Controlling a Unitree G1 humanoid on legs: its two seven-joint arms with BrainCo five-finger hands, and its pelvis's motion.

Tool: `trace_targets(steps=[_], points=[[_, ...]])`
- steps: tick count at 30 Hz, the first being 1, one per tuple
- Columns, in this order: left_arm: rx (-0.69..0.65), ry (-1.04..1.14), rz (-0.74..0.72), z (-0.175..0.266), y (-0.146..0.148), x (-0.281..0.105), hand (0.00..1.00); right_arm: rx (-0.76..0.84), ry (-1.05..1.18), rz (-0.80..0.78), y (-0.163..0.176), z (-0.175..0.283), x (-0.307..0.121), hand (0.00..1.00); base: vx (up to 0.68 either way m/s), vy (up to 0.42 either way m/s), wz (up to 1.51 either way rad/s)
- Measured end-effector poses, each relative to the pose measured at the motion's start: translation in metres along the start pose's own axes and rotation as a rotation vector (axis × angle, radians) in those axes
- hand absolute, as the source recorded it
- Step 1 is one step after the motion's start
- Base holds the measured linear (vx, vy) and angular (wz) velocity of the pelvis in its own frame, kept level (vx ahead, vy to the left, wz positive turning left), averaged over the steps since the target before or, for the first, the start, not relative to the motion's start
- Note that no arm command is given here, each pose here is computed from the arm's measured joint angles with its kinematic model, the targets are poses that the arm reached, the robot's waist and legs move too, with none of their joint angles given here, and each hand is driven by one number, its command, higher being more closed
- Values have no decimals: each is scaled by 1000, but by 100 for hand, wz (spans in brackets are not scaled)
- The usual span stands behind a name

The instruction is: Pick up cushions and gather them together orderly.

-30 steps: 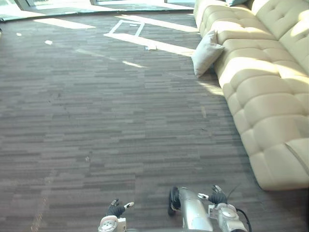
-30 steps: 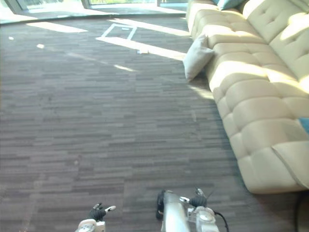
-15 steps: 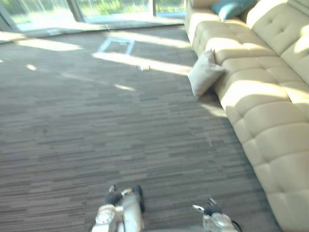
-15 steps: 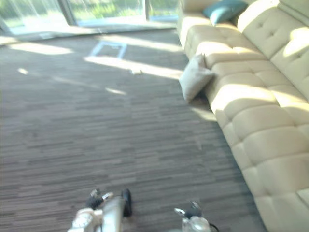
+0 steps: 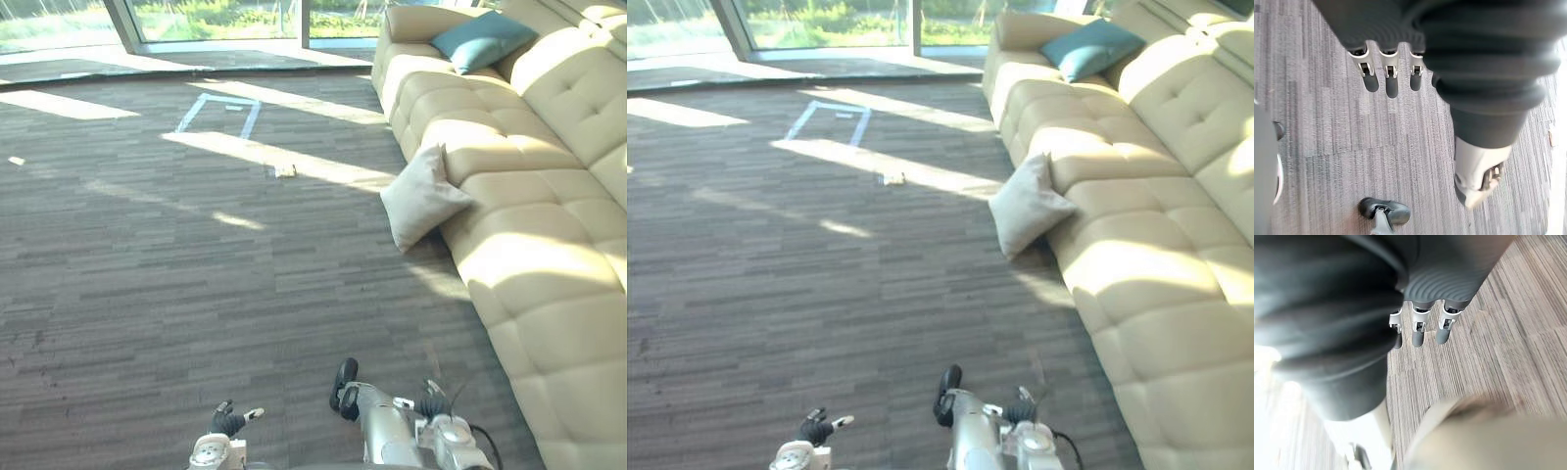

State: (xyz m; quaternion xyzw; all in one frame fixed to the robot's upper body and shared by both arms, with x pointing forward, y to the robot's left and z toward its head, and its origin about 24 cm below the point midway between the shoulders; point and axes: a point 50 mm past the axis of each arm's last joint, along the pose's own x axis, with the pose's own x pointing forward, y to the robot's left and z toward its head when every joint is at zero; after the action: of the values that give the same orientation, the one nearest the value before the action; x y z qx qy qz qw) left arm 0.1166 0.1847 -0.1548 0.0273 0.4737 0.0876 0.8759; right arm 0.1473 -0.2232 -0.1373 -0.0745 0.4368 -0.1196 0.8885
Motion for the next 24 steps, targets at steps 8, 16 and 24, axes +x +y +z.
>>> trace_targets(steps=[8, 16, 24], points=[[-51, -58, 24, 14, 8, 2, 0, 23, 125, -12, -2, -31, -8, 0, 612, -117, -33], [-41, -116, 30, 28, 12, 4, 0, 29, 150, -3, 9, -41, -13, 0, 522, 234, -67], [5, -45, 59, 16, 20, 4, 0, 22, 129, 13, 13, -41, -14, 0, 529, 167, -34]])
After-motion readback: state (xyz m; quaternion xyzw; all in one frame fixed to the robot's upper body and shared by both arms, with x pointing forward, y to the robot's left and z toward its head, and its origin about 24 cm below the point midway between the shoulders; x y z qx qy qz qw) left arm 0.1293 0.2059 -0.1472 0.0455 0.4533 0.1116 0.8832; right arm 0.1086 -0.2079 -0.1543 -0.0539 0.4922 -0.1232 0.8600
